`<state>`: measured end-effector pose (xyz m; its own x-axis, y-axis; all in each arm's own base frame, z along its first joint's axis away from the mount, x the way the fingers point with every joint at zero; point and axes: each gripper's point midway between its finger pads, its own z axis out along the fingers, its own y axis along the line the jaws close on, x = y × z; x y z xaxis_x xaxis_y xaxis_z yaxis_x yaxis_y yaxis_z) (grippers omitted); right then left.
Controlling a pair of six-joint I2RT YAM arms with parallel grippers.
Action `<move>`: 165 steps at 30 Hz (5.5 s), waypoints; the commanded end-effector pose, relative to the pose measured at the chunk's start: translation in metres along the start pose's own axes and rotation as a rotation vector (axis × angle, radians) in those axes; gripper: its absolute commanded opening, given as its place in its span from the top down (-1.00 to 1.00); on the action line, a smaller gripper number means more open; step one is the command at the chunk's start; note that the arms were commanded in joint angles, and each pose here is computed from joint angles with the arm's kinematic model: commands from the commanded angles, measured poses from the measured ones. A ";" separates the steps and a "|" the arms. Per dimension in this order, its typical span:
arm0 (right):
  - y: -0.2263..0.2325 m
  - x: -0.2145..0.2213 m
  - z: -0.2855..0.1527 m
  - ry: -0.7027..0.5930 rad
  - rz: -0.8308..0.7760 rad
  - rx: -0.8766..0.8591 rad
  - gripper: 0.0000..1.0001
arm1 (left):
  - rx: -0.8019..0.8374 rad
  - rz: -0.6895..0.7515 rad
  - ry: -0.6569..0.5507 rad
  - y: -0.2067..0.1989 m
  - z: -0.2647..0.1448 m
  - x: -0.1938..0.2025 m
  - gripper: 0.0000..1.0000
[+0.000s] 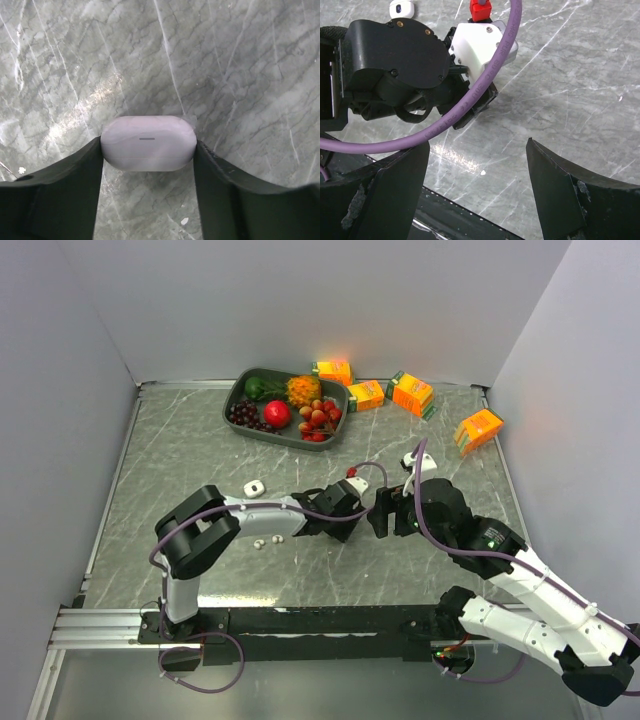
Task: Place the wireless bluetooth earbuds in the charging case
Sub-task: Pick up the charging case at the center of the board, then adjust the earbud.
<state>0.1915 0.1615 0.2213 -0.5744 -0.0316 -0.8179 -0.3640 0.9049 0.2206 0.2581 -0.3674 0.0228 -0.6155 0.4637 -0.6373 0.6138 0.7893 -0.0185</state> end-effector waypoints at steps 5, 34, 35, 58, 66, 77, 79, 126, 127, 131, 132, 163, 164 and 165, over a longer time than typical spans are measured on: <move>0.009 -0.030 -0.011 -0.092 0.031 -0.027 -0.71 | 0.014 0.019 0.025 0.001 -0.015 0.024 0.93; 0.139 -0.062 -0.023 0.076 -0.063 -0.479 -0.71 | 0.330 0.257 -1.188 -0.002 -0.280 -0.035 0.98; 0.145 -0.061 -0.022 0.086 -0.072 -0.487 -0.71 | 0.305 0.282 -1.196 0.000 -0.281 -0.038 0.98; 0.178 -0.045 0.004 0.201 -0.110 -0.506 -0.64 | 0.187 0.337 -1.244 0.010 -0.297 -0.048 0.98; 0.186 -0.040 0.013 0.237 -0.137 -0.502 -0.63 | 0.189 0.332 -1.256 0.012 -0.304 -0.048 0.98; 0.186 -0.040 0.017 0.236 -0.132 -0.497 -0.34 | 0.190 0.322 -1.255 0.014 -0.303 -0.046 0.98; 0.188 -0.040 0.017 0.241 -0.130 -0.505 -0.30 | 0.190 0.321 -1.257 0.014 -0.304 -0.046 0.98; 0.186 -0.097 -0.064 0.127 0.392 -1.269 1.00 | 0.029 0.031 -1.328 0.066 -0.331 -0.055 -0.93; 0.189 -0.110 -0.077 0.016 0.342 -1.376 1.00 | 0.021 0.033 -1.336 0.067 -0.333 -0.056 -0.93; 0.185 -0.112 -0.092 0.064 0.518 -1.584 1.00 | 0.032 0.035 -1.394 0.062 -0.344 -0.068 -0.93; 0.183 -0.121 -0.099 0.032 0.563 -1.642 1.00 | 0.036 0.040 -1.411 0.060 -0.346 -0.071 -0.93; 0.191 -0.077 -0.062 0.580 0.744 -1.370 1.00 | -0.399 0.878 -1.233 0.049 -0.326 -0.090 -0.80; 0.190 -0.072 -0.055 0.630 0.781 -1.317 1.00 | -0.406 0.891 -1.224 0.050 -0.325 -0.089 -0.77; 0.189 -0.069 -0.056 0.641 0.776 -1.300 1.00 | -0.414 0.923 -1.206 0.049 -0.323 -0.089 -0.75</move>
<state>0.1363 0.3178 0.3558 -0.9804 -0.1935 -0.0367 0.0065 -0.2182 0.9759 0.1826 -0.2427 0.3054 0.7124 0.3451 -0.6110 0.3307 0.6029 0.7261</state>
